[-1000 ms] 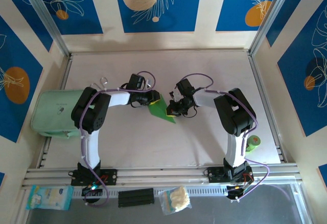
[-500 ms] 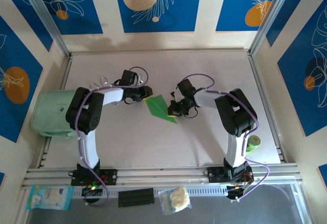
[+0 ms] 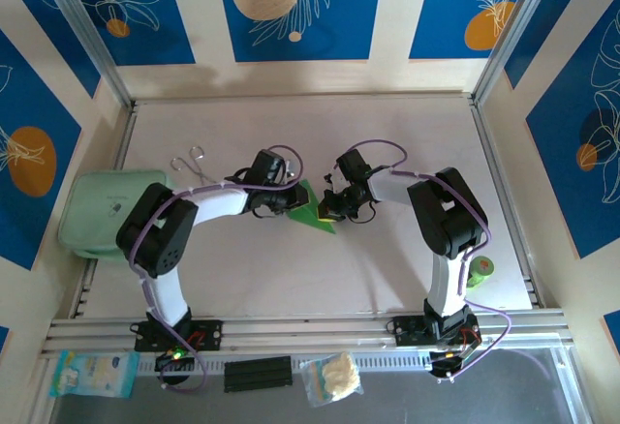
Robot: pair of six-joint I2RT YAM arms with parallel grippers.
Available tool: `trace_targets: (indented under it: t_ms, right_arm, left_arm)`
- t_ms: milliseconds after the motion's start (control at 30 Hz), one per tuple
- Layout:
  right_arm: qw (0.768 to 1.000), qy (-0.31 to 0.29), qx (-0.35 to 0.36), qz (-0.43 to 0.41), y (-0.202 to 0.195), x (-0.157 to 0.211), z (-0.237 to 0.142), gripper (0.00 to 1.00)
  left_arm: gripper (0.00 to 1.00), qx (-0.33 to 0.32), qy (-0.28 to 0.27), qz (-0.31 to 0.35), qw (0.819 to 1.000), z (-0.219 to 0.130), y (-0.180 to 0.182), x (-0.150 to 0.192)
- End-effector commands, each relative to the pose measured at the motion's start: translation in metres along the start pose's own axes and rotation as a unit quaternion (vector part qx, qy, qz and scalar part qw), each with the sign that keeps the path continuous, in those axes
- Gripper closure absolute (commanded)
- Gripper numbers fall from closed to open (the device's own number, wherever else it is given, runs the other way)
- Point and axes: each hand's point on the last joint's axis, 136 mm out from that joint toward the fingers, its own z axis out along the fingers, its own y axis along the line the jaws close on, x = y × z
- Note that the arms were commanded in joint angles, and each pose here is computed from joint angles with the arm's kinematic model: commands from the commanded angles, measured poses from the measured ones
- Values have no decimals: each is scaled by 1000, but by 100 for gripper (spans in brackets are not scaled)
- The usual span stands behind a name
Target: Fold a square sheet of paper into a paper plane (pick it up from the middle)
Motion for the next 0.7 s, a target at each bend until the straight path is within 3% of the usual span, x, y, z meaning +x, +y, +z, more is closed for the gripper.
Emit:
trace_targets:
  t_ms: [0, 400, 667]
  right_arm:
    - [993, 62, 82, 61, -46, 39, 9, 99]
    - [992, 69, 86, 66, -49, 41, 13, 99]
    - [990, 75, 103, 65, -57, 46, 12, 99]
  left_arm:
    - [88, 21, 13, -17, 1000, 12, -2, 1]
    - [89, 9, 22, -27, 999, 31, 8, 1]
    - [89, -60, 14, -54, 997, 30, 46, -1]
